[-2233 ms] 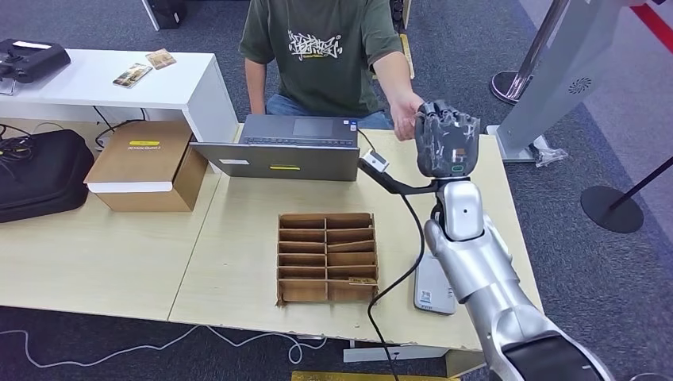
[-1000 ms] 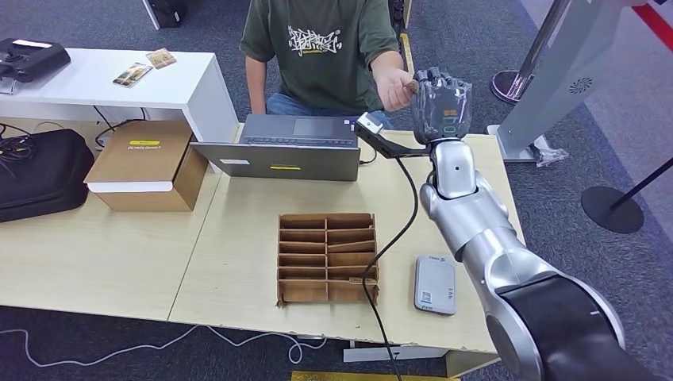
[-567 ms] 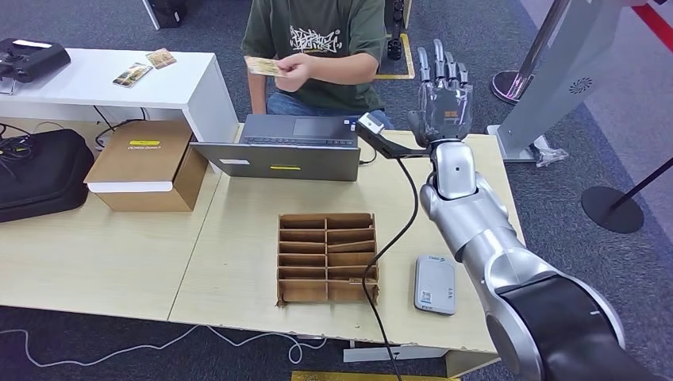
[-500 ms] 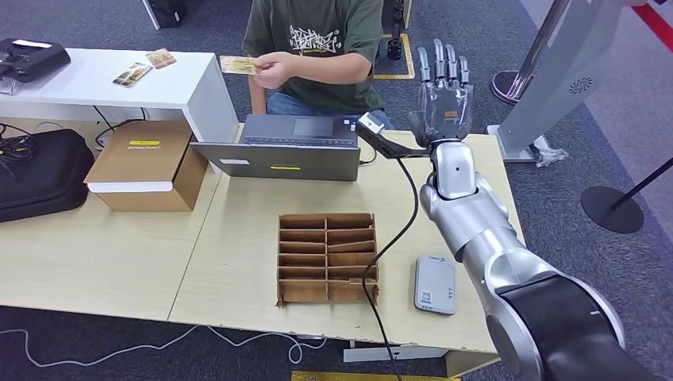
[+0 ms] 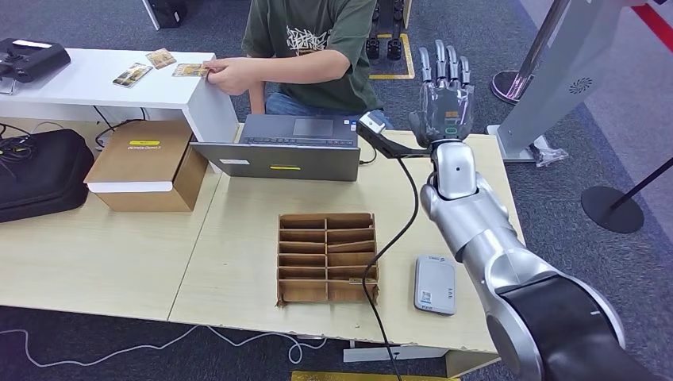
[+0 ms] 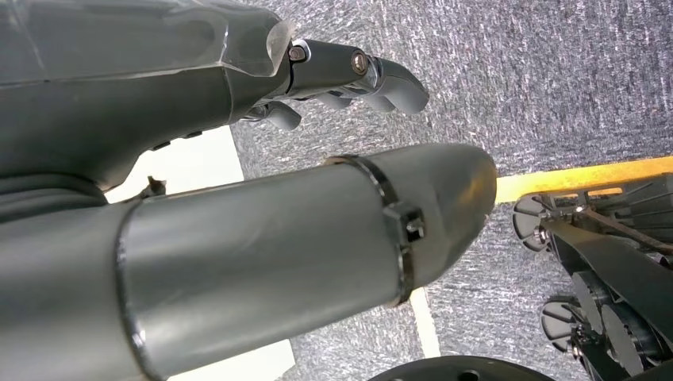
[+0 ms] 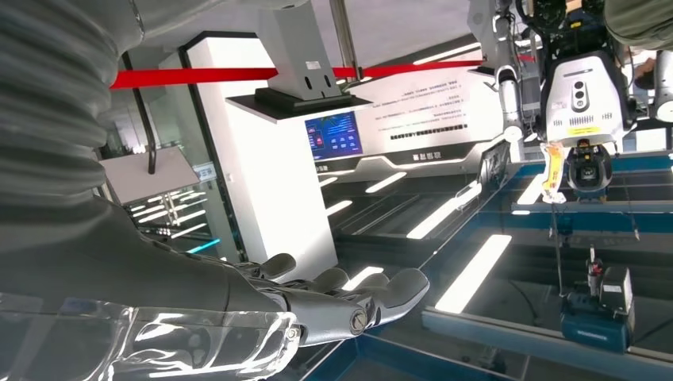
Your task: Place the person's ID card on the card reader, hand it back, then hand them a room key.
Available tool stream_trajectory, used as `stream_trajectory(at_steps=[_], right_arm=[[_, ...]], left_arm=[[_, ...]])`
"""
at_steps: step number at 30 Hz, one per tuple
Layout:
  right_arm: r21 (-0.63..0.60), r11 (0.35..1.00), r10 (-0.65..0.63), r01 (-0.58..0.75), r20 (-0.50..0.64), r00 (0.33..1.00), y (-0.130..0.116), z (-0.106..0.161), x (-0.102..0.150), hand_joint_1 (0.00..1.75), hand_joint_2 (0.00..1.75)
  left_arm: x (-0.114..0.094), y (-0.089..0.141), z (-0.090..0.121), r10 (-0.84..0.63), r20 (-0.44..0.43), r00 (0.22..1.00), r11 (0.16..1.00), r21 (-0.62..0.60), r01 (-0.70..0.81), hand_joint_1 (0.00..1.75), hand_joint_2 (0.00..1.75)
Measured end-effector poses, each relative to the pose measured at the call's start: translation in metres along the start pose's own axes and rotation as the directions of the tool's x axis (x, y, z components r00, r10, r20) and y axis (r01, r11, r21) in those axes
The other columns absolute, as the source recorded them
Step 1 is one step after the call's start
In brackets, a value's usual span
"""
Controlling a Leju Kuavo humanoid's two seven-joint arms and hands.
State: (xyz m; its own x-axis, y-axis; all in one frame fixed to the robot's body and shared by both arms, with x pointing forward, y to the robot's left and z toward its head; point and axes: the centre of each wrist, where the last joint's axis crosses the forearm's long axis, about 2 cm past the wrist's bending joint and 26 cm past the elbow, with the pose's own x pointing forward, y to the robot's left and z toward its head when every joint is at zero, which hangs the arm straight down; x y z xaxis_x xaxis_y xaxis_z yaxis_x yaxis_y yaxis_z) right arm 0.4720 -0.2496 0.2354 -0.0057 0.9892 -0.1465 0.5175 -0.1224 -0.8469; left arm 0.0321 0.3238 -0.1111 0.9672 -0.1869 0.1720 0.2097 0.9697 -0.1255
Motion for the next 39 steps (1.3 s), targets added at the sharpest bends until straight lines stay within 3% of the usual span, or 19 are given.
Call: stream_trajectory(at_steps=[14, 23, 32, 39], right_arm=[[-0.027, 0.998, -0.048, 0.048, 0.009, 0.999, 0.01, 0.027, -0.009, 0.0, 1.75], [-0.033, 0.993, -0.114, 0.113, -0.026, 0.993, 0.02, 0.066, -0.014, 0.0, 1.75], [-0.034, 0.988, -0.155, 0.152, -0.085, 0.984, 0.025, 0.134, -0.023, 0.0, 1.75], [-0.049, 0.992, -0.12, 0.115, -0.117, 0.986, 0.009, 0.191, -0.028, 0.0, 1.75]], left_arm=[[-0.001, -0.001, 0.0, 0.04, 0.004, 0.999, 0.999, 0.003, -0.04, 0.0, 0.0], [-0.003, -0.005, -0.001, 0.061, 0.005, 0.998, 0.998, -0.002, -0.061, 0.0, 0.0], [-0.005, -0.009, -0.001, 0.071, 0.006, 0.997, 0.997, -0.007, -0.071, 0.0, 0.0], [-0.007, -0.013, -0.002, 0.074, 0.007, 0.997, 0.997, -0.011, -0.074, 0.0, 0.0]])
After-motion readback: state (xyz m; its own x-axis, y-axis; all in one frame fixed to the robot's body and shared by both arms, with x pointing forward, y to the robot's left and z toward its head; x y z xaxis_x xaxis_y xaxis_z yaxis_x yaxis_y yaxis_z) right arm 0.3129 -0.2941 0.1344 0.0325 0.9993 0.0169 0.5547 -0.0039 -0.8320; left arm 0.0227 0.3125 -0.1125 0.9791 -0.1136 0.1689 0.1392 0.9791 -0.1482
